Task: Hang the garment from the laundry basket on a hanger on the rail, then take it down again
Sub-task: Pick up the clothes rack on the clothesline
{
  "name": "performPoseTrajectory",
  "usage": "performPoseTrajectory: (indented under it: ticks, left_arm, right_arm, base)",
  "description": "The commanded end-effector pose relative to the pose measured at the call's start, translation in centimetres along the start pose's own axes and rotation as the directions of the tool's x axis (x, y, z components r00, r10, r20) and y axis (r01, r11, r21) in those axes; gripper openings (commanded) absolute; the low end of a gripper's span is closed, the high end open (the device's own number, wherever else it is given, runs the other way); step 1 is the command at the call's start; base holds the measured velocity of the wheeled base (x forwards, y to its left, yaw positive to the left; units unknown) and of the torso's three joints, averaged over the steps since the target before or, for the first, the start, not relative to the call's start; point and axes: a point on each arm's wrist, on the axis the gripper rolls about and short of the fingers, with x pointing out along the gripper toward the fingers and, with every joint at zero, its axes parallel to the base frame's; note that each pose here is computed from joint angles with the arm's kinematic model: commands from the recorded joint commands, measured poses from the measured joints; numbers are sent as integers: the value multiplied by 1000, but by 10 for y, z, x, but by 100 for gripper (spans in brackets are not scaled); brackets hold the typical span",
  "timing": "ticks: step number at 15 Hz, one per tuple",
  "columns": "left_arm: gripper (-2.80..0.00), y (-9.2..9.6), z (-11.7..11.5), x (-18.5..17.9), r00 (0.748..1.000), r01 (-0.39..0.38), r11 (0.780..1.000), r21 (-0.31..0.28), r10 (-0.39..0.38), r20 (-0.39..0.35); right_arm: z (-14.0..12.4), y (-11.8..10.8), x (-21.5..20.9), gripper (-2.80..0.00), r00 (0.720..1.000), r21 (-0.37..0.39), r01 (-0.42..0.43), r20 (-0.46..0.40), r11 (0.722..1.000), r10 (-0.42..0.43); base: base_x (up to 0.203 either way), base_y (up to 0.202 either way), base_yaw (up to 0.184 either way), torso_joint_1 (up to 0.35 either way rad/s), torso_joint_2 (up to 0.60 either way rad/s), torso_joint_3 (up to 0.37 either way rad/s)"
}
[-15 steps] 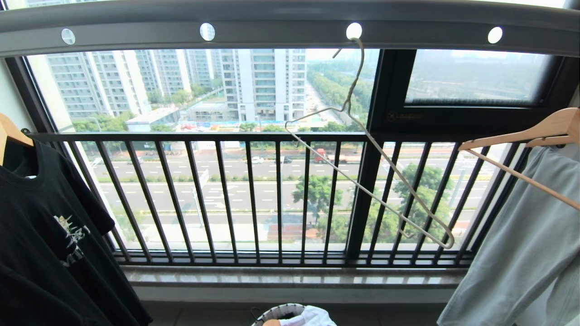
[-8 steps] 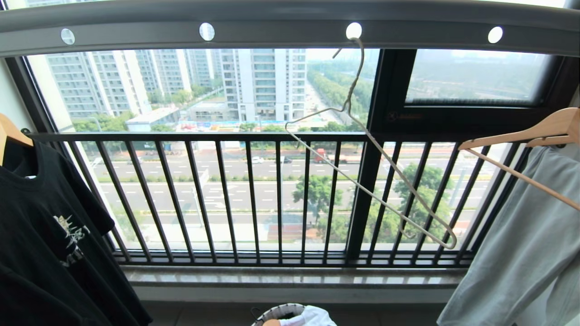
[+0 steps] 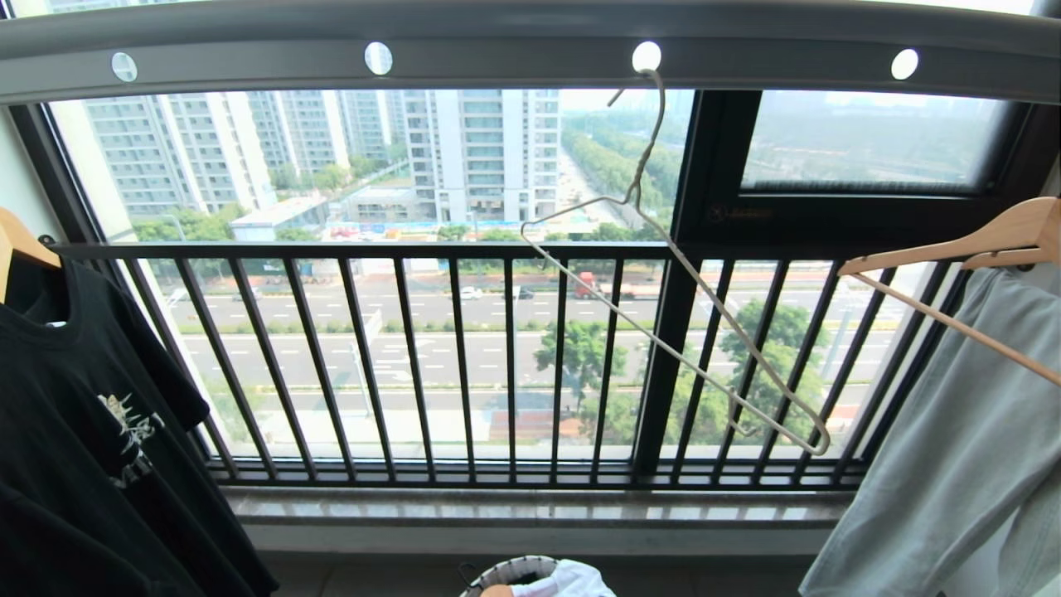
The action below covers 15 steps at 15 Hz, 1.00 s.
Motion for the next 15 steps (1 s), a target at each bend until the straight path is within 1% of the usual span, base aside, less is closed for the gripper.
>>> performPoseTrajectory:
  ticks: [1,2,4,6,7,8,9,11,12,14,15]
  left_arm:
    - [-280,0,0,0,1000,-1,1000,0,1,0]
    - [-280,0,0,0,1000,-1,1000,0,1,-1]
    - [-280,0,0,0,1000,1,1000,0,-1,0]
    - [-280,0,0,0,1000,0,1000,0,0,0]
    - [-280,0,0,0,1000,0,1000,0,0,-1]
    - [-280,0,0,0,1000,-1,1000,0,1,0]
    - [-280,0,0,0,1000,-1,1000,0,1,0]
    - [-280,0,0,0,1000,-1,1000,0,1,0]
    - [-280,0,0,0,1000,-2,1000,0,2,0]
    - [-280,0,0,0,1000,0,1000,0,0,-1]
    - [-280,0,0,0,1000,-1,1000,0,1,0]
  right_arm:
    - [49,-1,30,-280,987,27,-98,-122,995,101]
    - [65,-1,41,-280,974,46,-155,-159,987,160]
    - [92,-2,68,-280,944,78,-233,-219,969,245]
    - [119,4,92,-280,910,102,-328,-232,939,343]
    - [128,10,100,-280,888,111,-374,-244,921,390]
    - [134,17,108,0,868,115,-402,-268,908,418]
    - [139,24,115,0,854,108,-419,-290,902,432]
    - [147,42,127,0,836,84,-446,-315,891,448]
    - [151,54,136,0,829,76,-456,-328,887,454]
    - [156,79,158,0,841,39,-423,-354,905,408]
    - [158,88,169,0,844,22,-416,-362,909,395]
  base:
    - [0,0,0,0,0,0]
    - [0,0,0,0,0,0]
    - [0,0,0,0,0,0]
    - [0,0,0,0,0,0]
    - [0,0,0,0,0,0]
    - [0,0,0,0,0,0]
    - [0,0,0,0,0,0]
    - [0,0,0,0,0,0]
    - [0,0,0,0,0,0]
    - [0,0,0,0,0,0]
    - [0,0,0,0,0,0]
